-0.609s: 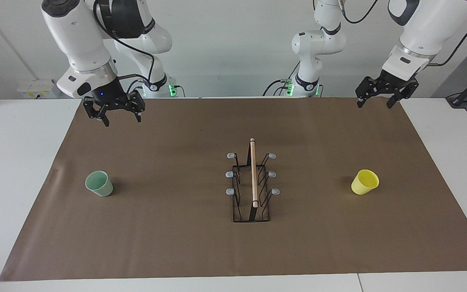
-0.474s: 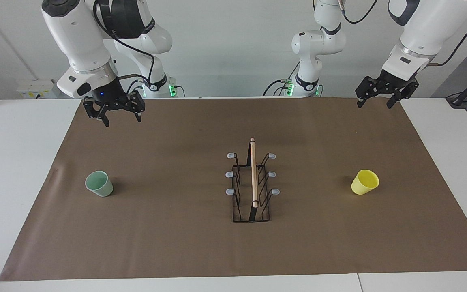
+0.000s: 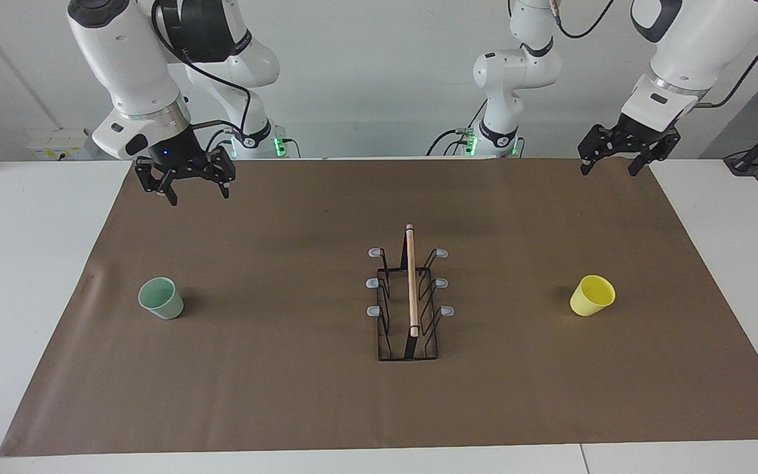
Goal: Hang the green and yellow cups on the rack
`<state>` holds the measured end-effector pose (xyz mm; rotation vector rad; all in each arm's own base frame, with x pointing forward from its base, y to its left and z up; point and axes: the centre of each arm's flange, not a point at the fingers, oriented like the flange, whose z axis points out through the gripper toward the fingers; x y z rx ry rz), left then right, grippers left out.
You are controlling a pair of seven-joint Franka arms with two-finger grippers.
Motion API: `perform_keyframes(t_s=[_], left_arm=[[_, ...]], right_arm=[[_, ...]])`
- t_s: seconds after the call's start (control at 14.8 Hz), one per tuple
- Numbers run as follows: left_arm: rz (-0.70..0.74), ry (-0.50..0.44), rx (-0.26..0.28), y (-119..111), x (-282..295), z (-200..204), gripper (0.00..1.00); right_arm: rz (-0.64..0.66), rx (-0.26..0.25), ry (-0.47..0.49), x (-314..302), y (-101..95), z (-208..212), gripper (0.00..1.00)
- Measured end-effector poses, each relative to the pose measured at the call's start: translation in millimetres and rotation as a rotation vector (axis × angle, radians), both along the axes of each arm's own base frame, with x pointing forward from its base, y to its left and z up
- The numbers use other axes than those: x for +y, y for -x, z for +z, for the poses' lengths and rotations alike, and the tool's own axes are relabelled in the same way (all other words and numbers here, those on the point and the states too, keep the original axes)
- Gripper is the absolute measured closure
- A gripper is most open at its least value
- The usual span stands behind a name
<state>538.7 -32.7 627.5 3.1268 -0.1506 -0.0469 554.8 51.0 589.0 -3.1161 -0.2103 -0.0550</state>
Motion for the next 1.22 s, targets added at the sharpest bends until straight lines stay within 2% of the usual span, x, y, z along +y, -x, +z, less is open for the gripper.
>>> perform_keyframes(t_s=[0.2, 0.47, 0.68, 0.88, 1.08, 1.22], left_arm=[[0.000, -0.006, 0.035, -17.3, 0.8, -25.5, 0.00], [0.098, 0.000, 0.066, -67.8, 9.4, -73.2, 0.00], [0.217, 0.074, 0.104, -92.9, 40.9, -107.6, 0.00], [0.404, 0.213, 0.143, -93.0, 116.8, -133.0, 0.00], [0.590, 0.328, 0.183, -79.3, 188.6, -164.6, 0.00], [0.763, 0.410, 0.234, -70.1, 222.9, -193.4, 0.00]], right_arm=[[0.000, 0.000, 0.000, 0.0, 0.0, 0.0, 0.00], [0.000, 0.000, 0.000, 0.0, 0.0, 0.0, 0.00], [0.003, 0.000, -0.001, 1.7, 0.2, 0.1, 0.00], [0.008, 0.000, -0.001, 4.7, 0.5, 0.1, 0.00], [0.007, -0.005, -0.001, 3.7, 0.1, 2.1, 0.00], [0.007, -0.004, 0.000, 4.1, 0.2, 2.0, 0.00]])
